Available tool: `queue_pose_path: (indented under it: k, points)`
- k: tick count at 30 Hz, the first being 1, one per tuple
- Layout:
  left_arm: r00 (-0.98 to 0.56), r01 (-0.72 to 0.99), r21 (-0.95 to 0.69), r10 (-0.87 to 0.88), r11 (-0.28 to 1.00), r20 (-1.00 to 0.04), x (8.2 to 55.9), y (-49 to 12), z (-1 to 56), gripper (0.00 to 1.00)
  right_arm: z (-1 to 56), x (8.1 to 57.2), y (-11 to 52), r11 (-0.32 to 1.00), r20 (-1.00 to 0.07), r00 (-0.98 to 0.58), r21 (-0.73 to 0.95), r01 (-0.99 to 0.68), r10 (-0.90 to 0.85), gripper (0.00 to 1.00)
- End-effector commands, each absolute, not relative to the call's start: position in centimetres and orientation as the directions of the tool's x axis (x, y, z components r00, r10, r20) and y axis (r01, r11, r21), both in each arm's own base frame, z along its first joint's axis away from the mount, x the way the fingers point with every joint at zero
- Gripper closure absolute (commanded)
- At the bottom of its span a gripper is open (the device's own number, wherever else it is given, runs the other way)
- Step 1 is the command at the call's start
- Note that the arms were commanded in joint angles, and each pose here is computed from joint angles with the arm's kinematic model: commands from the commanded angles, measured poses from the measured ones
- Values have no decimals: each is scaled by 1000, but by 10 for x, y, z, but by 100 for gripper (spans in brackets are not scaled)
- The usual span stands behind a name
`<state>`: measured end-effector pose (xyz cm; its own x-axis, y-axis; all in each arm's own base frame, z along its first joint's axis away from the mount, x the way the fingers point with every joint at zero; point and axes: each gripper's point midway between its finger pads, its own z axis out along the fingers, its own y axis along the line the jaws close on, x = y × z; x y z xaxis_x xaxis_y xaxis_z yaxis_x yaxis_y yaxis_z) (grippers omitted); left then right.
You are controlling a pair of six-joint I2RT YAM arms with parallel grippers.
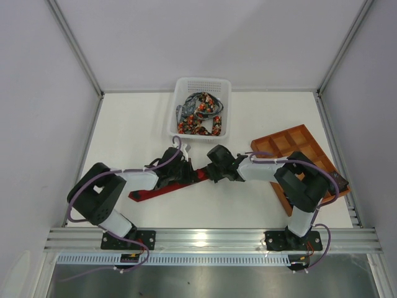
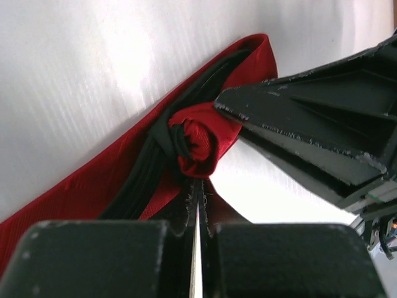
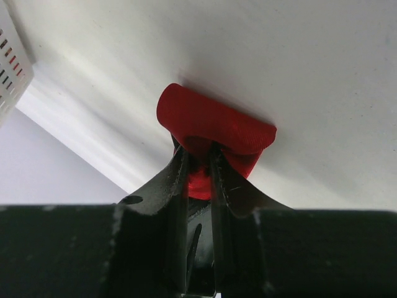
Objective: Roll the ties
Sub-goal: Roll the tie
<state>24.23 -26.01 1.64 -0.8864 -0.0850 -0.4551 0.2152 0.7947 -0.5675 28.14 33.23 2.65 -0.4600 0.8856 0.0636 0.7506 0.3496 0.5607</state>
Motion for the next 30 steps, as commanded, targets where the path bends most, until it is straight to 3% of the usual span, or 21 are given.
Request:
queue_pose_path:
  k: [1, 4, 8, 10, 30]
  points:
    - [-879, 241, -545, -58, 803, -474, 234, -254, 30, 99, 11, 273, 311, 427, -29, -477, 498, 755, 878, 94]
    - [-858, 267, -543, -60, 796, -510, 237, -251, 52, 93, 5, 274, 306, 472, -48, -512, 468, 747, 858, 84]
    - [-822, 315, -574, -85, 756, -562, 244, -259, 91, 84, -3, 271, 302, 493, -53, -528, 447, 746, 847, 83]
    - [-821, 330, -591, -86, 736, -565, 249, -266, 101, 74, -3, 272, 304, 492, -49, -531, 456, 741, 846, 82]
    - [-872, 281, -565, -39, 776, -487, 279, -271, 51, 77, 1, 264, 316, 543, 5, -622, 483, 687, 783, 73]
